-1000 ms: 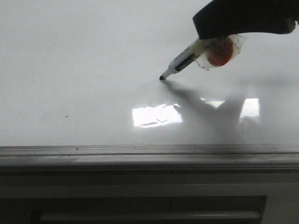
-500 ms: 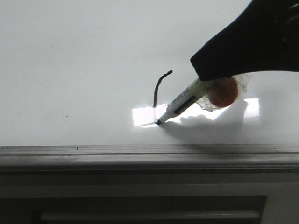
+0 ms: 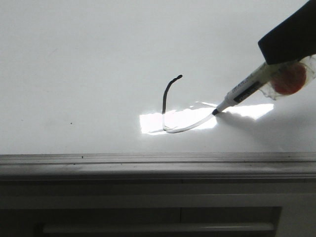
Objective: Write number 0 on whiteboard
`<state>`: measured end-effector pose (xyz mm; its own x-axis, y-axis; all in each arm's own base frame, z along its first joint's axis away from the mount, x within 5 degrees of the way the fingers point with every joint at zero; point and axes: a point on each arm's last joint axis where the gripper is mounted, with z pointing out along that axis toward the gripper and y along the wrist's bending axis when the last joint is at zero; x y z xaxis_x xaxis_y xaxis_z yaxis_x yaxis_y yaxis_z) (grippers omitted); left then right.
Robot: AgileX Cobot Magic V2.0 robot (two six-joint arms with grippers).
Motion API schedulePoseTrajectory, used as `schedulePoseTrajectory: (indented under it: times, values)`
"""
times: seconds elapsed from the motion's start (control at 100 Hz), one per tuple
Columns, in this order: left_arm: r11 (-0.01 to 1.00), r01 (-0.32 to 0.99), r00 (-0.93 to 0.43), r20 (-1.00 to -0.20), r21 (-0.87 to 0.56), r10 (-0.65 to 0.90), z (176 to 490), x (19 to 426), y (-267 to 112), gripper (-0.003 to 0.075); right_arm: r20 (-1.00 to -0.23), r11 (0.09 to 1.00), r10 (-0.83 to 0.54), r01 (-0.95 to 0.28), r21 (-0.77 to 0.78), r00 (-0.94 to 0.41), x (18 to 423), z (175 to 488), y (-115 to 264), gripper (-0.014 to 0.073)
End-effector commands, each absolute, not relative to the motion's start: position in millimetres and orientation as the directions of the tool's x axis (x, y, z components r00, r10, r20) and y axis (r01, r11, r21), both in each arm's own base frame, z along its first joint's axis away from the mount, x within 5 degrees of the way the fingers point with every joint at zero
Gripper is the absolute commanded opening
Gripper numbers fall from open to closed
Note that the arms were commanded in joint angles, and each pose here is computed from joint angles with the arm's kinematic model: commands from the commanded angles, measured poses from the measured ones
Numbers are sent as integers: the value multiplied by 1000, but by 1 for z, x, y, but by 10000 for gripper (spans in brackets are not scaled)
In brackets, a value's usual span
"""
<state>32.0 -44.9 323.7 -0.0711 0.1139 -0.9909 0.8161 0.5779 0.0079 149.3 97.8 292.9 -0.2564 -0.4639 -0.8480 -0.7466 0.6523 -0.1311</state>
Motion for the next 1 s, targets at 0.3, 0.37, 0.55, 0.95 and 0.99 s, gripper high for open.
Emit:
schedulePoseTrajectory:
  times: [0.3,0.37,0.55,0.95,0.99]
  values:
    - [578,816,-23,-999,-5,23,339,32,-45,-20,-871,710,-470,-647,-279,-141,176,322,93,-55]
    - [578,816,-23,-999,-5,23,339,32,-45,-20,-869,707,-472,-653,-272,-150,178,321,95,-55]
    - [578,816,-23,-999,-5,23,339,32,-45,-20,-861,679,-486,-684,-265,-149,179,317,104,-55]
    - [578,816,-23,-999,-5,23,339,32,-45,-20,-860,650,-491,-715,-256,-138,185,311,122,-55]
    - [578,816,-23,-999,-5,23,339,32,-45,-20,-861,649,-489,-717,-252,-140,185,311,123,-55]
